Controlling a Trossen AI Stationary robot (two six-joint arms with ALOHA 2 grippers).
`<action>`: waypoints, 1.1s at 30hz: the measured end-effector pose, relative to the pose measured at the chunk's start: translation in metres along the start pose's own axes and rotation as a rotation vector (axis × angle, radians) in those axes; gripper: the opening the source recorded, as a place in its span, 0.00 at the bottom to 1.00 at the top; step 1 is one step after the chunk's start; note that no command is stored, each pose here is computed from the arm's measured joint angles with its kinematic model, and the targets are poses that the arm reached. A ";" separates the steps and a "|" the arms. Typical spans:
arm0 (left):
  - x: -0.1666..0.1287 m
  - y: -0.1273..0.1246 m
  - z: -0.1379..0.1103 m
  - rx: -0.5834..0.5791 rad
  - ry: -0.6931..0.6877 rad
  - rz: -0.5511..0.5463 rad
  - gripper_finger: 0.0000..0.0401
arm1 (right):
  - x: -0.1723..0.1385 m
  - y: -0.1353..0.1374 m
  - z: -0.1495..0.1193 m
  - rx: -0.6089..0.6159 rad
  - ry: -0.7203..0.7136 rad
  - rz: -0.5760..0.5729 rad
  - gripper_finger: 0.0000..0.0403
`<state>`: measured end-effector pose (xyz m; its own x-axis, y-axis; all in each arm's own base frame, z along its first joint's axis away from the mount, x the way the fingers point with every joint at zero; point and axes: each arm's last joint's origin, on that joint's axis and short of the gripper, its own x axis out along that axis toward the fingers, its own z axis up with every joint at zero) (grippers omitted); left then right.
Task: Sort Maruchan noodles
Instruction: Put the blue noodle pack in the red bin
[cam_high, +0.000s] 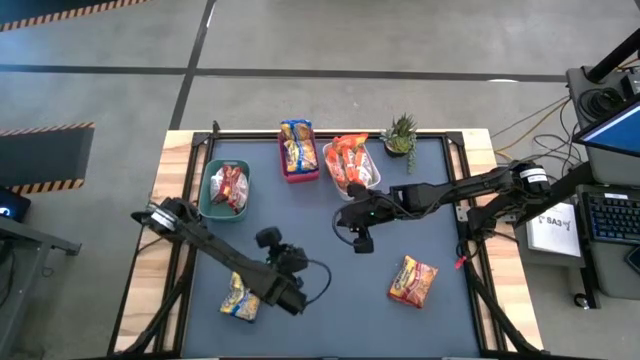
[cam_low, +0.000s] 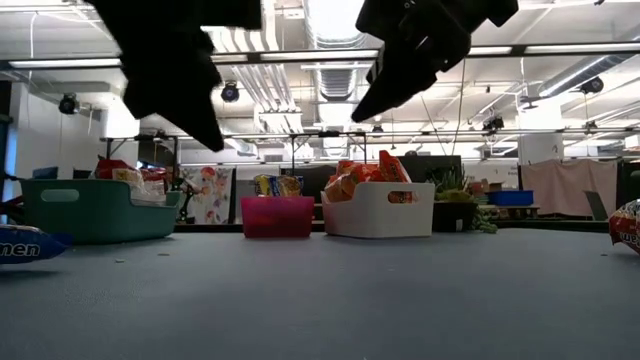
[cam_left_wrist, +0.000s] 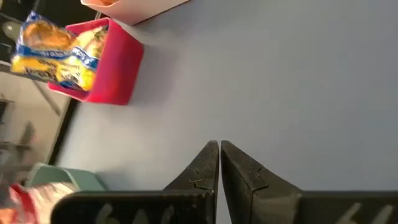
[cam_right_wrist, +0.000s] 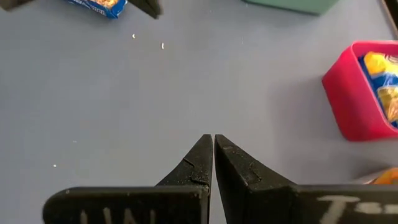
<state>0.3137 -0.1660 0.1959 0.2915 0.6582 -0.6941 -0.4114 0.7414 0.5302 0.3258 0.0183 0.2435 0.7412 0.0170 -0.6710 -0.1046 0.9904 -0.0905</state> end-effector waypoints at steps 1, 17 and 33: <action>0.002 0.002 0.001 0.026 0.015 -0.002 0.00 | 0.000 0.000 -0.001 0.010 0.003 0.001 0.02; -0.041 -0.022 -0.068 0.416 0.530 -0.453 0.00 | 0.006 0.002 -0.019 0.097 0.061 0.003 0.02; -0.008 -0.010 -0.036 0.169 0.183 -0.282 0.00 | 0.006 0.002 -0.021 0.051 0.085 0.007 0.02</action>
<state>0.2847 -0.1829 0.1788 0.2074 0.4023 -0.8917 -0.1847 0.9112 0.3682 0.3162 0.0178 0.2234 0.6812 0.0143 -0.7320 -0.0741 0.9960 -0.0495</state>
